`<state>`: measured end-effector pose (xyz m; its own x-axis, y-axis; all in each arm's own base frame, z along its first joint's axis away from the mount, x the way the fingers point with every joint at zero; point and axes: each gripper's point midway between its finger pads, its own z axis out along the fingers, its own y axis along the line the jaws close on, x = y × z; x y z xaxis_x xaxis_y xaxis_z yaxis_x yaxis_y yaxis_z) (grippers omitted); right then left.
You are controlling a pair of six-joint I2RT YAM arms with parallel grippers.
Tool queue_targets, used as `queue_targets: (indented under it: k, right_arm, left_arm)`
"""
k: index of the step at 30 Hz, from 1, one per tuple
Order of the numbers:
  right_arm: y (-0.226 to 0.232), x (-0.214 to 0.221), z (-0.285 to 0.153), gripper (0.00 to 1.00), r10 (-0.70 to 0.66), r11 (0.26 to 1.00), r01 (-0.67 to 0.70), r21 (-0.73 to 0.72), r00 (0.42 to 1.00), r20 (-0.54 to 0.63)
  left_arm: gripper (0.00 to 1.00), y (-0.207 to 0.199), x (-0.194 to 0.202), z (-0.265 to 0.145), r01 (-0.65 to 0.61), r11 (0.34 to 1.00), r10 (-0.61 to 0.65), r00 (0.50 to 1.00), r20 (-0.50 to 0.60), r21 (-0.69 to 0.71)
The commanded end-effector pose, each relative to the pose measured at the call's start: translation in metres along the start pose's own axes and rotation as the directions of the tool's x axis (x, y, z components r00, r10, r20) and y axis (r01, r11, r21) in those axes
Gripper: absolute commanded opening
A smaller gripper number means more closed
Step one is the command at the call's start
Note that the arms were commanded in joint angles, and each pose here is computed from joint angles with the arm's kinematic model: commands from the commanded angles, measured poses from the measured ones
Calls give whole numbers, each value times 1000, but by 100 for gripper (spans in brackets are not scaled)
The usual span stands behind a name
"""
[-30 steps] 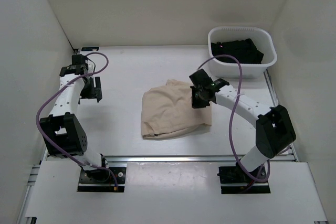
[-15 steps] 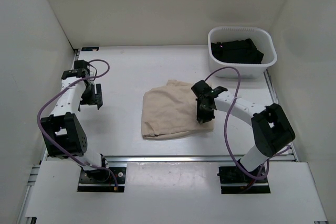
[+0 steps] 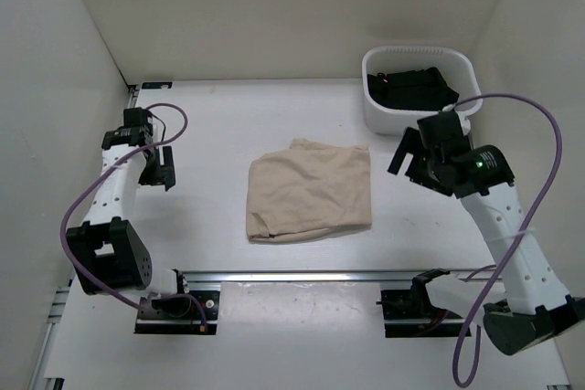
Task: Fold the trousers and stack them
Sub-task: Fold the trousers
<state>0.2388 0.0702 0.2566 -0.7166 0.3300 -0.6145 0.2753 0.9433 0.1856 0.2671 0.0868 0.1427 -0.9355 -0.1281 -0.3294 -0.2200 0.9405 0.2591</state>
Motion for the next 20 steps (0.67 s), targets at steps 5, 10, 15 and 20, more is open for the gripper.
queue_targets:
  k: [5, 10, 15, 20]
  right_arm:
    - [-69, 102, -6, 99, 6, 980, 52, 192, 957, -288]
    - [-71, 99, -7, 99, 26, 979, 27, 203, 967, -253]
    - [-81, 99, -16, 99, 38, 972, 17, 232, 972, -232]
    - [-86, 97, -25, 99, 54, 976, -13, 219, 982, -179]
  left_arm:
    - [100, 2, 7, -10, 26, 1000, -27, 997, 71, 3]
    - [100, 6, 9, -11, 29, 999, -27, 997, 74, -18]
    - [100, 8, 12, -13, 35, 999, -32, 995, 92, -27]
    - [100, 9, 14, -14, 35, 999, -32, 995, 92, -27]
